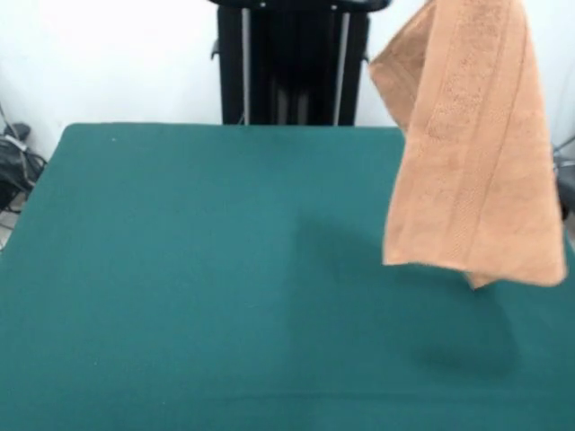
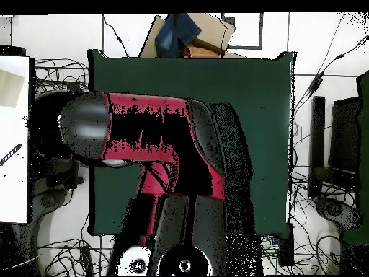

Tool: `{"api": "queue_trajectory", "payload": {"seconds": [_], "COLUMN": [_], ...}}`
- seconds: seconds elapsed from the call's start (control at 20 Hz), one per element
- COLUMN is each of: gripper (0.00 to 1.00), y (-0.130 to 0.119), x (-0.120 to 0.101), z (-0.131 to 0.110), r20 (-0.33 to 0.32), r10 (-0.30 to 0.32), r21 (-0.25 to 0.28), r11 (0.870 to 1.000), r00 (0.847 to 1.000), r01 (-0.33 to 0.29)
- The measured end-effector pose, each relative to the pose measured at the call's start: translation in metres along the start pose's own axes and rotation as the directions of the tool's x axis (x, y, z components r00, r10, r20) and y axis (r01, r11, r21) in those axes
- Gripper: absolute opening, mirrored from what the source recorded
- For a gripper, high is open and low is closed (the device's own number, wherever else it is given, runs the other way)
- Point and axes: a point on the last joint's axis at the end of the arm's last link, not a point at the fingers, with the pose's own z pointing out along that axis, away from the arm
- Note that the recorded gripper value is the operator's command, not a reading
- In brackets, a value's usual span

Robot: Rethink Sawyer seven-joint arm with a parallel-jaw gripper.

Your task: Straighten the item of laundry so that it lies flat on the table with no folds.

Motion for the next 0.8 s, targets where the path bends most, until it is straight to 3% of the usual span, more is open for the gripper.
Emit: {"api": "queue_trajectory", "payload": {"seconds": [0.05, 0.25, 0.35, 0.4, 0.8], "gripper": [0.00, 0.00, 0.00, 0.00, 0.00], "y": [-0.006, -0.076, -0.096, -0.119, -0.219], "x": [0.000, -0.001, 0.000, 0.002, 0.016], "z": [0.000, 0.004, 0.006, 0.009, 0.024], "r20": [0.003, 0.007, 0.003, -0.001, -0.026], "r10": [0.010, 0.121, 0.150, 0.185, 0.323], "r21": [-0.003, -0.014, -0.016, -0.019, -0.027], "r11": [1.000, 0.993, 0.989, 0.983, 0.946], "r00": [1.000, 0.993, 0.989, 0.983, 0.946], "r01": [-0.010, -0.120, -0.150, -0.185, -0.324]}}
